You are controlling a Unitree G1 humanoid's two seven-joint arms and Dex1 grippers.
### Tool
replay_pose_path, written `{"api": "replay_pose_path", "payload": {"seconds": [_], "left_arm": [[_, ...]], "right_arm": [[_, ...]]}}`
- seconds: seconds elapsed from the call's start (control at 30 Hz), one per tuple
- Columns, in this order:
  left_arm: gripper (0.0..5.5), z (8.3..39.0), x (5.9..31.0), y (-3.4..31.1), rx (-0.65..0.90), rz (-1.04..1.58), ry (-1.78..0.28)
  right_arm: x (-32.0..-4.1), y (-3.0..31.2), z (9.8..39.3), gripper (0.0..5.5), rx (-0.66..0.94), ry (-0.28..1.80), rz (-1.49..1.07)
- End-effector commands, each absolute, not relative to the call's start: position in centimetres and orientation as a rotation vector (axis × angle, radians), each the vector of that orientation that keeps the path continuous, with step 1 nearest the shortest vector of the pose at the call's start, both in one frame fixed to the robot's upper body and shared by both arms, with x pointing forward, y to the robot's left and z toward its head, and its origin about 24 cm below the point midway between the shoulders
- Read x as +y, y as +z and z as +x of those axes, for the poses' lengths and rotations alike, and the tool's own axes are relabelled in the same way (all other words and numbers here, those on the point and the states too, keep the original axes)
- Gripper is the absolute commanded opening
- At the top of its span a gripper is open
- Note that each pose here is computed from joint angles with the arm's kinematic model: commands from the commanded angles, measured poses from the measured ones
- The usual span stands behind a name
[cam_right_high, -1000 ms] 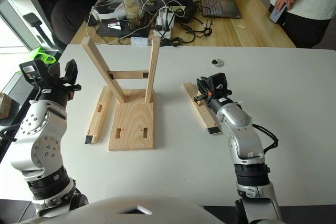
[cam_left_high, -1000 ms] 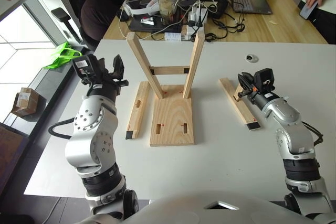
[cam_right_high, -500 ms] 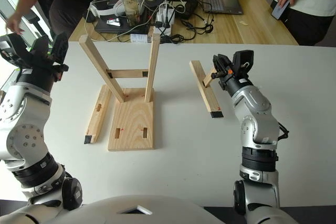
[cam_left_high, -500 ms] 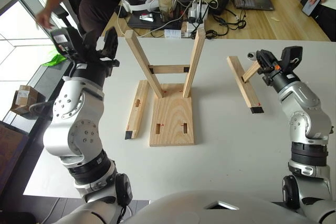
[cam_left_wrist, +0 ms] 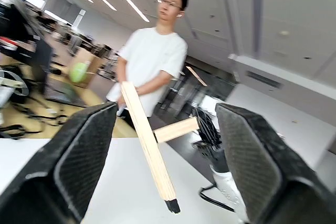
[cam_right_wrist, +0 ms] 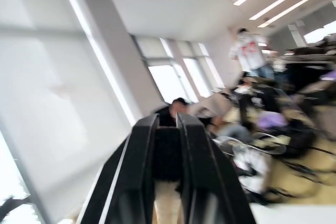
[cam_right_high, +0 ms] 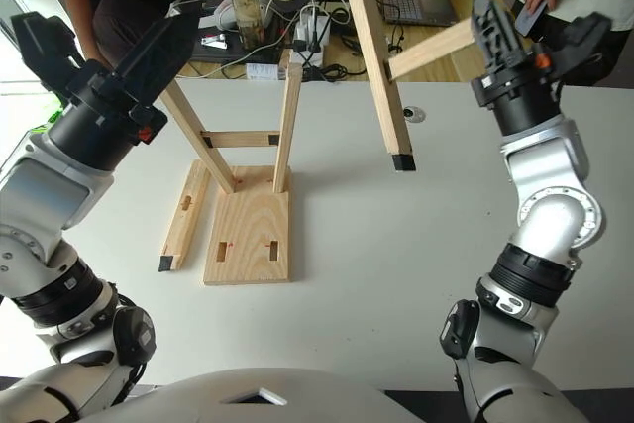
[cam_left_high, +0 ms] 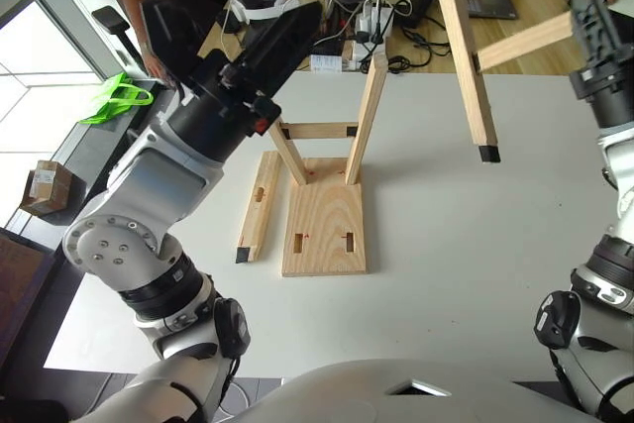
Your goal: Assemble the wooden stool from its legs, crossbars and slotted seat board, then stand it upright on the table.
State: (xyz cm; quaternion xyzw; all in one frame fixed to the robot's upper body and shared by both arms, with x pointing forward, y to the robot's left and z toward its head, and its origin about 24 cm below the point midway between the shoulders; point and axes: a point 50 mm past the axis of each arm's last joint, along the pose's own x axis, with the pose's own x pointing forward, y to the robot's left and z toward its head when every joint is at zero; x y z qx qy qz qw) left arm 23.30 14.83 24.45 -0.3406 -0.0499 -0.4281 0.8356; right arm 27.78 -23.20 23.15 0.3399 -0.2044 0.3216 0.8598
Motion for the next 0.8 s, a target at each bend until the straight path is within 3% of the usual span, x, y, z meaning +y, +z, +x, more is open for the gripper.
{"api": "replay_pose_path", "payload": {"seconds": [0.03,0.47,0.8], "left_arm": [[3.42,23.0,14.0,25.6,-0.062,-0.736,-1.011],[3.42,22.4,13.1,26.0,0.046,-0.755,-1.145],[3.42,21.1,13.0,26.3,0.008,-0.730,-1.257]], "right_arm": [[-22.1,25.8,25.8,0.37,-0.507,0.887,0.817],[-17.5,25.2,23.4,0.37,-0.407,1.206,0.976],[-16.6,24.3,23.7,0.37,-0.296,1.299,1.045]]}}
